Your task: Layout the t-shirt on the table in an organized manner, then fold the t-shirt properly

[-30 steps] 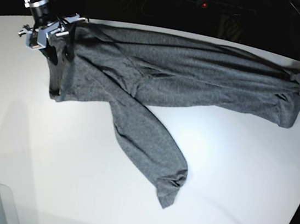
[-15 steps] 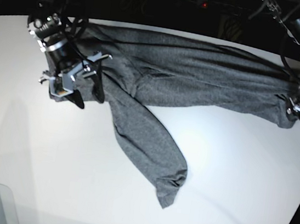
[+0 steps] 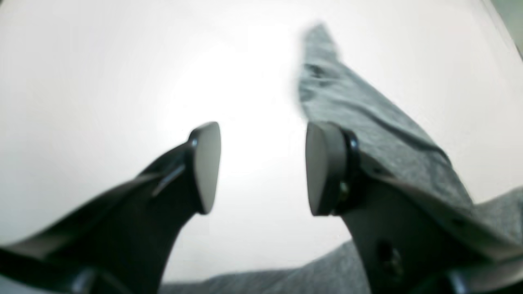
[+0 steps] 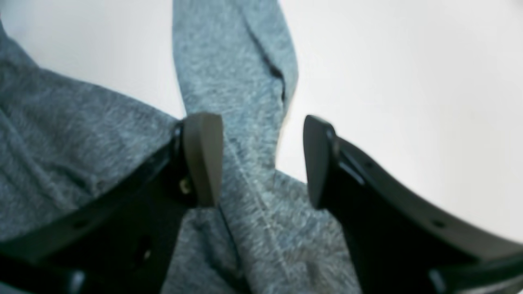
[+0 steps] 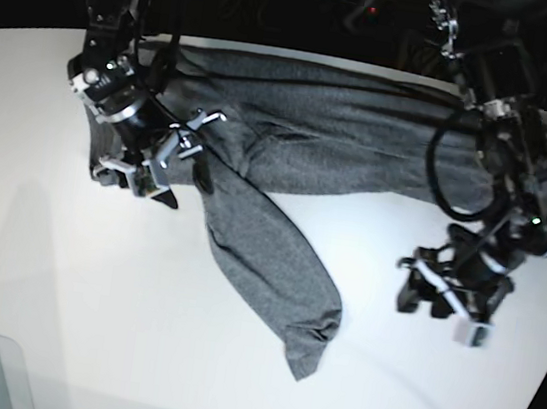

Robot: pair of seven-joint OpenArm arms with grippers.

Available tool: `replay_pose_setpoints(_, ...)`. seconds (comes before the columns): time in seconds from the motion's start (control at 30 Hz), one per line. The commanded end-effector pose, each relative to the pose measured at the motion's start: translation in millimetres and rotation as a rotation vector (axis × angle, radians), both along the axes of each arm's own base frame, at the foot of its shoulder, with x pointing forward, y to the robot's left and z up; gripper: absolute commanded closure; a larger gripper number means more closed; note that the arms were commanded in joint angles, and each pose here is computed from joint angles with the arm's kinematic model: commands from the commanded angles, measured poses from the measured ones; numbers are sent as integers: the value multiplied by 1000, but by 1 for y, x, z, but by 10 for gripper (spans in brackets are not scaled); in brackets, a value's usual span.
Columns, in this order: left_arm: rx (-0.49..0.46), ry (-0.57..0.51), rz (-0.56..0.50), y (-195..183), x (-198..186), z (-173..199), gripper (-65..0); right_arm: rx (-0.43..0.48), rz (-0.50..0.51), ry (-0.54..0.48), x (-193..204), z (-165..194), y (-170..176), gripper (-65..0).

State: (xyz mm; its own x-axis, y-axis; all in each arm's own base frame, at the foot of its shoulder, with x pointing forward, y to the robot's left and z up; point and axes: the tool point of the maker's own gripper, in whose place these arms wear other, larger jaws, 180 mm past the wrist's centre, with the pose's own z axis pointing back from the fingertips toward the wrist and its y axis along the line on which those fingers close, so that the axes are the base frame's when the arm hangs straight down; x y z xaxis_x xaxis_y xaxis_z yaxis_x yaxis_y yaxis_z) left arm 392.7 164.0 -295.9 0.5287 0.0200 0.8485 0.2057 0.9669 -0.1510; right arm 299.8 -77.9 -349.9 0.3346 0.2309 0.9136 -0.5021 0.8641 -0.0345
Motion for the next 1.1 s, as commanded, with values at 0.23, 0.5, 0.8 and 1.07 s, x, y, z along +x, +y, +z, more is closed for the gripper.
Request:
replay_pose_setpoints(0.23, 42, -24, 60, -6, 15, 1, -324, 2, 66, -42, 14, 10, 13, -319)
replay_pose_setpoints(0.5, 142, -1, 290, 124, -37, -1, -324, 32, 165, -16, 54, -1, 51, -319)
replay_pose_setpoints(0.8, 152, 8, 462, 201, -101, 3, -324, 46, 257, 45, 83, -16, 90, -319)
replay_pose_setpoints(1.07, 153, 27, 514, 216, -117, -2, -324, 98, 283, 96, 90, -34, 110, -319)
